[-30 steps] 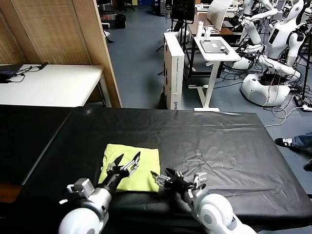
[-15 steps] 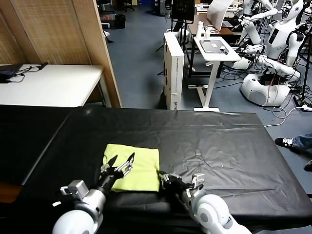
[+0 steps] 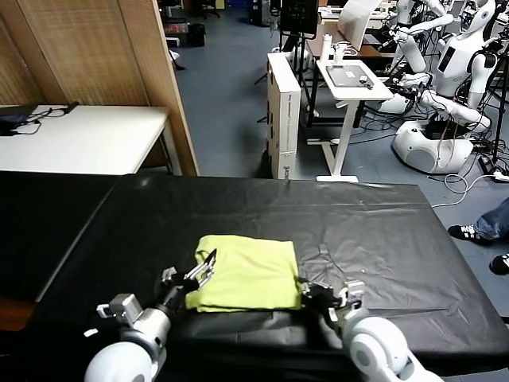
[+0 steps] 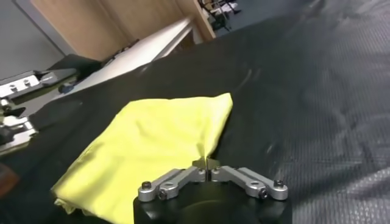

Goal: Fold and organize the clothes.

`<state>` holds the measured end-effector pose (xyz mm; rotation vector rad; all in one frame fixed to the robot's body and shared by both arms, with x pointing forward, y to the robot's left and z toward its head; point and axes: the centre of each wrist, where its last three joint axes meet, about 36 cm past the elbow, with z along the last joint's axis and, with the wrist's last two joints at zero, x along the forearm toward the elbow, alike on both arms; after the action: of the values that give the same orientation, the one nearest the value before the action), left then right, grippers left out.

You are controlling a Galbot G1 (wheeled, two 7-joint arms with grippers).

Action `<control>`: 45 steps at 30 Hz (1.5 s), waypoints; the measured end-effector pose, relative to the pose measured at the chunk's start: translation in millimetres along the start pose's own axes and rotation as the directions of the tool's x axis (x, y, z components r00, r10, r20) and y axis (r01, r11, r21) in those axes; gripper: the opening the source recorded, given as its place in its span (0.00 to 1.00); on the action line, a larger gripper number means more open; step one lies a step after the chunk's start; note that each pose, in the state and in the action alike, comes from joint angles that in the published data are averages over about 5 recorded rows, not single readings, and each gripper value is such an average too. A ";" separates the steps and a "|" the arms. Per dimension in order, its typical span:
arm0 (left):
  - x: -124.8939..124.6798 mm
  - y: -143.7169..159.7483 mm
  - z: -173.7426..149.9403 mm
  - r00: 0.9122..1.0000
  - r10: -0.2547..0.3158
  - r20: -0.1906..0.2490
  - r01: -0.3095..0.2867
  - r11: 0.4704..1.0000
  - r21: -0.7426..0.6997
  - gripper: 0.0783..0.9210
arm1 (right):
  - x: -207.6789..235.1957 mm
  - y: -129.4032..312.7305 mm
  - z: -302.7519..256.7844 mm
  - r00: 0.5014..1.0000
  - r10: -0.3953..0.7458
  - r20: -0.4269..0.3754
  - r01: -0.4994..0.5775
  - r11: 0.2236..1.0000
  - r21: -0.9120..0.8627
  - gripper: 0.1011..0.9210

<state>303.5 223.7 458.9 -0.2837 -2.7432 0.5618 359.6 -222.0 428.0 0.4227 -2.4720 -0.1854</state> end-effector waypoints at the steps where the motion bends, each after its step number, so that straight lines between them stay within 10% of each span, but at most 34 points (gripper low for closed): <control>1: -0.5 -0.4 0.3 1.000 0.001 0.000 -0.001 1.000 0.000 0.98 | 2.2 -3.9 -1.7 1.000 0.014 0.000 -0.014 1.000 0.012 0.05; 11: -0.9 2.5 3.6 0.999 -0.019 0.028 0.020 0.999 -0.036 0.98 | 18.7 -24.1 -20.1 0.999 0.032 0.018 -0.034 0.995 0.097 0.10; 25: 4.4 24.2 10.4 0.987 -0.090 0.132 0.113 0.977 -0.181 0.98 | 50.0 -33.6 -28.5 0.981 0.071 0.183 -0.113 0.967 0.228 0.97; 45: 72.7 35.8 5.4 0.980 -0.191 0.058 0.199 0.929 -0.311 0.98 | 124.2 -34.6 59.5 0.806 0.148 0.573 -0.318 0.925 0.209 0.98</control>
<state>238.7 272.7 459.4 -0.0734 -2.8367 0.0718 238.6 -295.0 441.3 0.1874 -3.1145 0.2070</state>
